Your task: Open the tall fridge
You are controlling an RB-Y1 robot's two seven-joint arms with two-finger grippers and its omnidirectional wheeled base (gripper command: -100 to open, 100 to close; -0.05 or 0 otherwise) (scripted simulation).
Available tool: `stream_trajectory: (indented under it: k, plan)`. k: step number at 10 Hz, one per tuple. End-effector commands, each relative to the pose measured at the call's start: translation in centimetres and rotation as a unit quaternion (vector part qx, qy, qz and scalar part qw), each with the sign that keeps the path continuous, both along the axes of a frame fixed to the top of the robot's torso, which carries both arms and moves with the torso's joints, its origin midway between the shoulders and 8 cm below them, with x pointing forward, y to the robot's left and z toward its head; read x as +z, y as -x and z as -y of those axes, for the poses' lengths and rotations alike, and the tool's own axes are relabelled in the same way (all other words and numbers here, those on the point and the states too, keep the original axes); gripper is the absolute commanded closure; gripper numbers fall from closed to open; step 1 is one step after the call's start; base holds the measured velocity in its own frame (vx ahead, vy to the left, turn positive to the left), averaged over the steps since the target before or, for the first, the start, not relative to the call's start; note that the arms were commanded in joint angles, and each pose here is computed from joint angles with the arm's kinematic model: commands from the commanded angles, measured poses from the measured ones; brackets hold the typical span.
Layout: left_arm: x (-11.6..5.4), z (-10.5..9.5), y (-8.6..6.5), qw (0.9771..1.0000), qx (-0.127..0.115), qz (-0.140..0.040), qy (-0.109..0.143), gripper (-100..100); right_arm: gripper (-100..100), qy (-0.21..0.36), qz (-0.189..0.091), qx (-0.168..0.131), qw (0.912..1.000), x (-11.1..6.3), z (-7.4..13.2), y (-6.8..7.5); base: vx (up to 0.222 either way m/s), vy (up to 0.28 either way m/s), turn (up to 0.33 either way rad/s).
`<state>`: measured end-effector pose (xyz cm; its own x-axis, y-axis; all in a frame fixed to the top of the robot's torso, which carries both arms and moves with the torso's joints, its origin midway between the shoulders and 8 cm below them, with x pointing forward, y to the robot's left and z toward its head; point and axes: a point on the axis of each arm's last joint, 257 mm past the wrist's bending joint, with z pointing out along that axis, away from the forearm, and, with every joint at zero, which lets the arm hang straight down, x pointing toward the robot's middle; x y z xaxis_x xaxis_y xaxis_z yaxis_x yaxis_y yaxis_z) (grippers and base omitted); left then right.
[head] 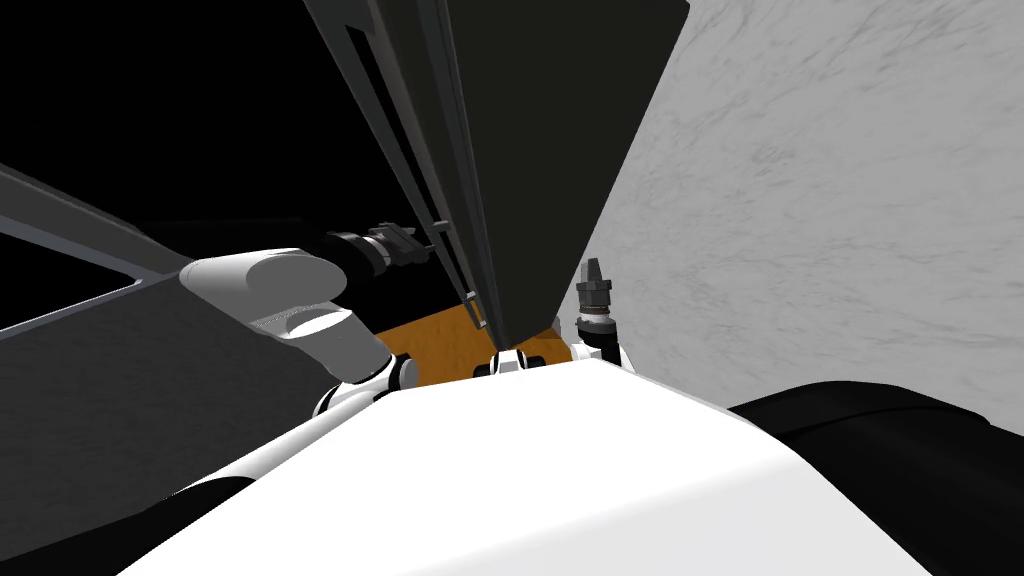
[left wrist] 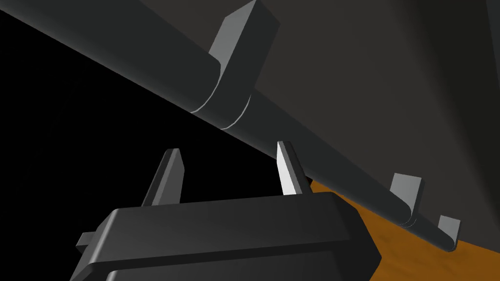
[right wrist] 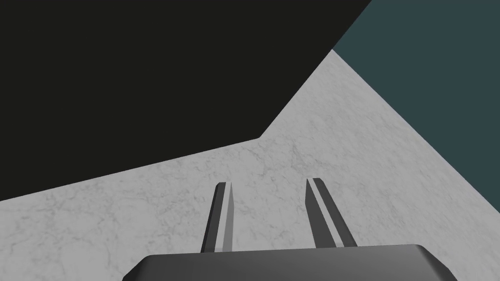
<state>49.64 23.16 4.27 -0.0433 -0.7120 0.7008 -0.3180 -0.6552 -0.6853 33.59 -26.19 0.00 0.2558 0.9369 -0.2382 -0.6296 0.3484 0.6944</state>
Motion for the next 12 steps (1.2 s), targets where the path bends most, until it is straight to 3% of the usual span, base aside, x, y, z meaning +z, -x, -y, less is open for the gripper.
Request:
stream_trajectory:
  k: [1,2,5,6,8,9,11,12]
  plan:
    - [1.1,1.2,0.2,0.9997,-0.019,0.013,0.003,100,0,0.000,0.000,0.000,1.0000,0.0,0.0,0.0,0.029,0.314,-0.061]
    - [1.1,1.2,0.2,0.9997,-0.019,0.013,0.003,100,0,0.000,0.000,0.000,1.0000,0.0,0.0,0.0,0.007,0.267,-0.029]
    - [1.4,3.9,1.0,0.9980,-0.061,0.015,0.006,100,0,0.000,0.000,0.000,1.0000,0.0,0.0,0.0,0.051,0.347,-0.087]
    - [1.4,3.9,1.0,0.9980,-0.061,0.015,0.006,100,0,0.000,0.000,0.000,1.0000,0.0,0.0,0.0,0.042,0.319,-0.033]
    - [1.6,5.7,1.6,0.9959,-0.089,0.016,0.007,100,0,0.000,0.000,0.000,1.0000,0.0,0.0,0.0,0.002,0.322,-0.071]
    - [1.6,5.7,1.6,0.9959,-0.089,0.016,0.007,100,0,0.000,0.000,0.000,1.0000,0.0,0.0,0.0,-0.009,0.289,-0.071]
    - [1.8,7.4,2.3,0.9929,-0.117,0.018,0.009,100,0,0.000,0.000,0.000,1.0000,0.0,0.0,0.0,0.014,0.319,-0.082]
    - [1.8,7.4,2.3,0.9929,-0.117,0.018,0.009,100,0,0.000,0.000,0.000,1.0000,0.0,0.0,0.0,0.014,0.283,-0.047]
